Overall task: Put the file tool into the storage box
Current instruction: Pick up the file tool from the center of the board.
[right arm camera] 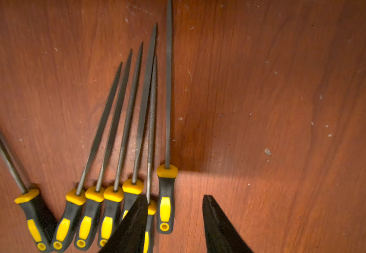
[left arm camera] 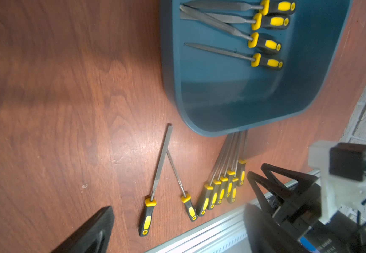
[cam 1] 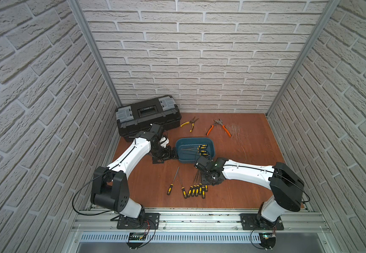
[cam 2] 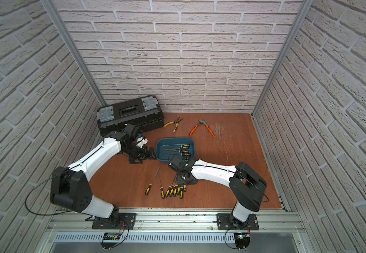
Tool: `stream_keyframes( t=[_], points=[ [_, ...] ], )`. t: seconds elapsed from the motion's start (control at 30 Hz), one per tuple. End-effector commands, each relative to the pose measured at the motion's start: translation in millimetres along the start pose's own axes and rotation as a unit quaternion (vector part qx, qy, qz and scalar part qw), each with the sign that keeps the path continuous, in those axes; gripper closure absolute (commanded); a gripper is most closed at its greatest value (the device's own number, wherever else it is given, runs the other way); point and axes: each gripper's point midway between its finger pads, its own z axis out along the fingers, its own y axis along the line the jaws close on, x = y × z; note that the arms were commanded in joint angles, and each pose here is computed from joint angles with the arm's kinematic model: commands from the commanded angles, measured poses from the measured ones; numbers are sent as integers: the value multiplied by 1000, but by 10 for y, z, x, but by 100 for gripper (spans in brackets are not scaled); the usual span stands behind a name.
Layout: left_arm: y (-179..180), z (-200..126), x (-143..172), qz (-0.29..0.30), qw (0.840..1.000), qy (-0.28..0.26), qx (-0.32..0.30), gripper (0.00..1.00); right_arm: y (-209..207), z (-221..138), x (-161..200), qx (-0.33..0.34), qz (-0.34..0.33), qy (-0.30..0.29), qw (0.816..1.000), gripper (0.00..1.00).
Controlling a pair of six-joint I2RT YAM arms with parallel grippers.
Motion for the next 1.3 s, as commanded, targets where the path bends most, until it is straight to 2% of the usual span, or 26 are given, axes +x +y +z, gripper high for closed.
stream_keyframes(
  t=[0.0, 0.43, 0.63, 0.83, 1.0, 1.27],
  points=[
    [-26, 26, 65, 8, 1000, 16, -1, 2, -16, 90, 40, 10, -10, 4, 1000, 56],
    [-110, 0, 71, 18, 1000, 14, -11, 2, -196, 315, 116, 44, -2, 16, 999, 60],
    [-178, -35, 74, 23, 1000, 6, -13, 2, -343, 279, 158, 58, 12, 7, 998, 61],
    [-211, -57, 90, 27, 999, 3, -16, 2, -496, 138, 224, 39, 30, -16, 999, 61],
    [-230, -63, 101, 31, 999, 0, -16, 2, -342, 30, 122, -6, 6, -39, 999, 57],
    [-225, -88, 150, 35, 999, -3, -20, 2, -281, 215, 185, 3, -26, -10, 1000, 54]
  ],
)
